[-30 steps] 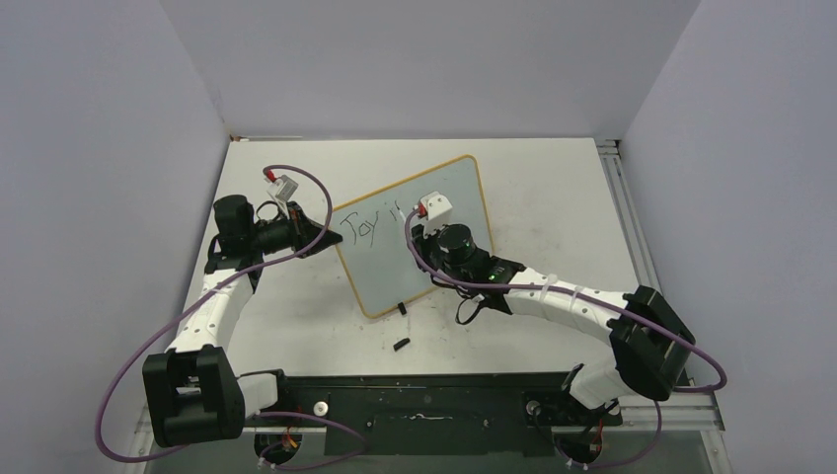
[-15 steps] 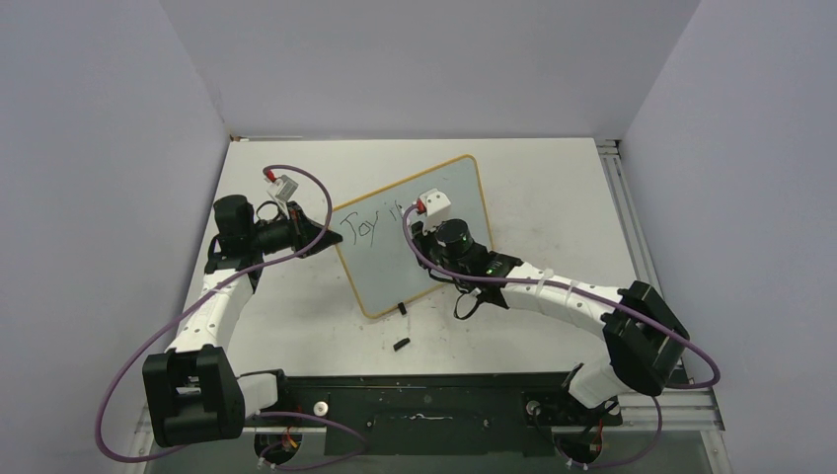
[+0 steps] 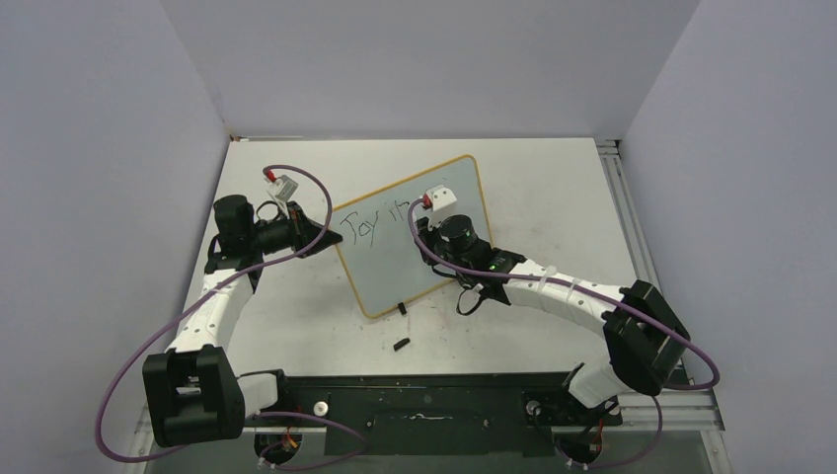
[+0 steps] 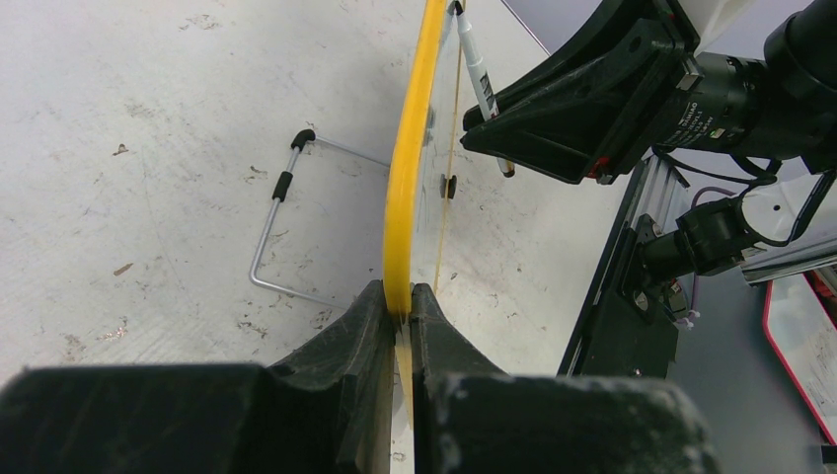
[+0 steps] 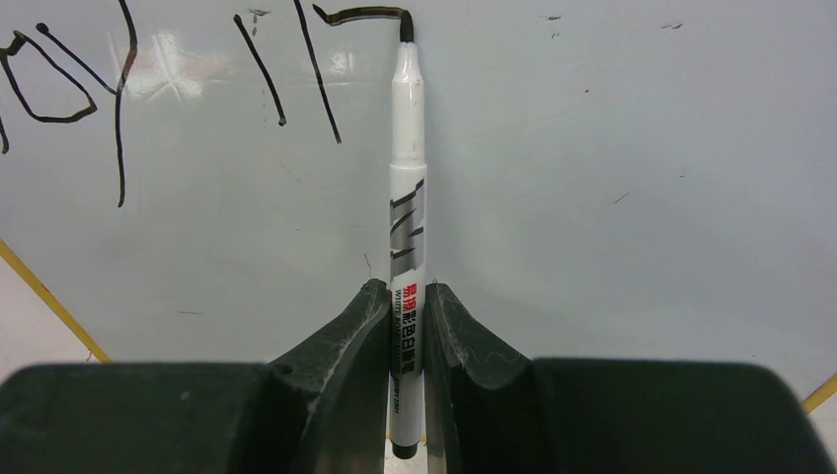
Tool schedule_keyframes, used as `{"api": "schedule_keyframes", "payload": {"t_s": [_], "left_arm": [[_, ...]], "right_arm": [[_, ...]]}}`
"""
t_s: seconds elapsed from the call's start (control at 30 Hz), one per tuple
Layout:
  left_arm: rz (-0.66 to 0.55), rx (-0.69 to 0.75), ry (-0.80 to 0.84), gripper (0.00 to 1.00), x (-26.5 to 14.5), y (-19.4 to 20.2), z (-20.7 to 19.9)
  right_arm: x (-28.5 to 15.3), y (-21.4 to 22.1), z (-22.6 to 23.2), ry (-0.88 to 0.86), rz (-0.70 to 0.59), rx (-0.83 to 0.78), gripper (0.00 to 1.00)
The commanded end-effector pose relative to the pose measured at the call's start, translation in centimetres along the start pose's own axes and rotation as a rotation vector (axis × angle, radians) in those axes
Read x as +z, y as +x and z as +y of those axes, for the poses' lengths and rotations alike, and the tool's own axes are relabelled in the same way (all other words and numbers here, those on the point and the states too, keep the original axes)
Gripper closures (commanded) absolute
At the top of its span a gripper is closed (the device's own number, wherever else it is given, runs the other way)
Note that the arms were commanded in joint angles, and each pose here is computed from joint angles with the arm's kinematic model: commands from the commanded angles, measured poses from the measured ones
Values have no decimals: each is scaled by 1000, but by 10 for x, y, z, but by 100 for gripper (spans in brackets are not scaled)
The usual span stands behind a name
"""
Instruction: Write a sentence on the whiteboard
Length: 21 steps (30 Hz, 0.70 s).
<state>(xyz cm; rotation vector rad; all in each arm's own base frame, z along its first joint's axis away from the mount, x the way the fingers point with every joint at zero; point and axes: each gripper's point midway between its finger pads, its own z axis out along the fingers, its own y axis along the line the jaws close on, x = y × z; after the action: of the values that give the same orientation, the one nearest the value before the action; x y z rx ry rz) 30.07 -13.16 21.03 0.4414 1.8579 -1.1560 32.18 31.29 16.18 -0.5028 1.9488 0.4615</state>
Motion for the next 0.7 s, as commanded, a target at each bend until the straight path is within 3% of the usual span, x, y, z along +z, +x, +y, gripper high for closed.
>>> {"api": "schedule_keyframes", "payload": {"t_s": [0.0, 0.67], "left_arm": [[-30, 77, 17, 100, -4, -20, -10], [-32, 78, 17, 100, -5, -20, -10]], "right_arm": [[2, -9, 2, -10, -18, 16, 95], [-7, 32, 2, -15, 78, 20, 95]]}}
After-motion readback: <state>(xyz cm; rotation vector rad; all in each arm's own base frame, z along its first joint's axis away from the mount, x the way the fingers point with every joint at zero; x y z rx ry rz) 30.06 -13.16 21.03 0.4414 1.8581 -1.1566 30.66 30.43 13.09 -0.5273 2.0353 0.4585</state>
